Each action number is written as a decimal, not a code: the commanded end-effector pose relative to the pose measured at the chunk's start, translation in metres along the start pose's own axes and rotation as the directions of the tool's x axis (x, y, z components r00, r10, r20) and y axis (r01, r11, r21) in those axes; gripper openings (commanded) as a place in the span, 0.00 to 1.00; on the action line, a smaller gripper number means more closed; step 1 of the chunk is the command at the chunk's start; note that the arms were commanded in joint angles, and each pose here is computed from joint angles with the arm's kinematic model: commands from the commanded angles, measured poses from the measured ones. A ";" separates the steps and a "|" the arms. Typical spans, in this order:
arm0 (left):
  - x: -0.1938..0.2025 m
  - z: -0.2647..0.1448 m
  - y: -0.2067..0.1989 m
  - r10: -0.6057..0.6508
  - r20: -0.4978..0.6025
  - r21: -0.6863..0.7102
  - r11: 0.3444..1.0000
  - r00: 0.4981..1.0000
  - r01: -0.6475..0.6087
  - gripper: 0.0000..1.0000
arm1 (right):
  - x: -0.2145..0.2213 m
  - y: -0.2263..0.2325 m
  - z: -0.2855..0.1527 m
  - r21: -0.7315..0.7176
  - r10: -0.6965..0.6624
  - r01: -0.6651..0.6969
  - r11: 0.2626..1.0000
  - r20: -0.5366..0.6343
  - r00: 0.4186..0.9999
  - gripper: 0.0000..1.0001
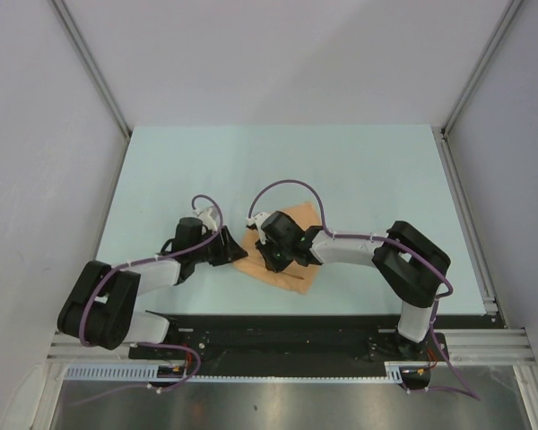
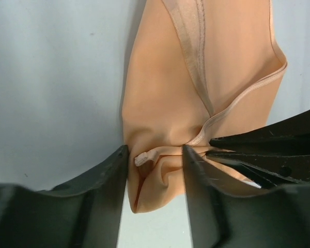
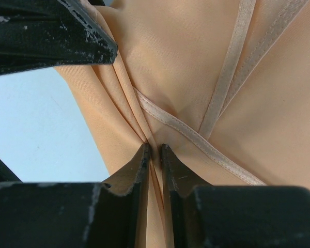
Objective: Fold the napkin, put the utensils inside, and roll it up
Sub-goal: Roll the napkin with the utensil
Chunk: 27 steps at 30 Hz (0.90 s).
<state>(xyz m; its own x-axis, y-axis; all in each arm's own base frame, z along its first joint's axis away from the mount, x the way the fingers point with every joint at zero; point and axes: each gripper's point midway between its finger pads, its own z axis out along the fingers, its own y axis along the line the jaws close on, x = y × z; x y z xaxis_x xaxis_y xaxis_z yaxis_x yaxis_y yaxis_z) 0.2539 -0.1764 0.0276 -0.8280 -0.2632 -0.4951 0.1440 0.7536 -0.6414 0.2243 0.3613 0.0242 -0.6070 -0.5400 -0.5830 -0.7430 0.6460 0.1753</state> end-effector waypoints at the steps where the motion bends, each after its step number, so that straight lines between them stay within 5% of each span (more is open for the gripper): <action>1: 0.000 0.003 0.000 -0.001 -0.002 0.015 1.000 1.000 0.001 0.43 | 0.040 -0.013 0.015 0.041 0.018 -0.013 0.999 -0.110 0.994 0.18; 4: 0.001 0.003 -0.002 -0.002 -0.013 0.029 1.000 1.000 0.003 0.33 | 0.038 -0.014 0.011 0.044 0.021 -0.017 0.999 -0.102 0.995 0.18; 10: 0.007 -0.002 -0.002 -0.006 -0.019 0.028 1.000 1.000 0.007 0.38 | 0.039 -0.019 0.010 0.048 0.032 -0.027 0.998 -0.109 0.994 0.18; 13: 0.010 0.000 0.001 -0.009 -0.029 0.022 1.000 1.000 0.010 0.18 | 0.039 -0.020 0.010 0.052 0.032 -0.027 0.998 -0.111 0.993 0.20; 14: 0.012 0.000 0.002 -0.014 -0.037 0.020 1.000 0.999 0.015 0.04 | 0.037 -0.019 0.009 0.051 0.033 -0.028 0.998 -0.104 0.994 0.21; 17: 0.015 0.002 0.003 -0.024 -0.059 0.020 0.999 0.998 0.026 0.00 | 0.024 -0.017 0.000 0.044 0.022 -0.019 0.999 -0.073 0.997 0.25; 24: 0.010 0.002 0.003 -0.062 -0.088 -0.026 0.998 0.994 0.060 0.00 | -0.040 -0.005 -0.045 0.059 -0.079 0.072 0.996 0.123 0.989 0.66; 27: 0.010 0.002 0.005 -0.077 -0.108 -0.053 0.996 0.991 0.072 0.00 | -0.045 0.007 -0.043 0.085 -0.167 0.154 0.984 0.173 0.971 0.69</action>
<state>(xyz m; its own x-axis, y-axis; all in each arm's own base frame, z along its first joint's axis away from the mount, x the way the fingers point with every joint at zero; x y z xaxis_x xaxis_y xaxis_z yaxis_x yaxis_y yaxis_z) 0.2471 -0.1783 0.0186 -0.8684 -0.2521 -0.4269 0.1022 0.7516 -0.6517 0.2295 0.3526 0.0514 -0.5640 -0.5398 -0.6249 -0.7554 0.6430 0.1263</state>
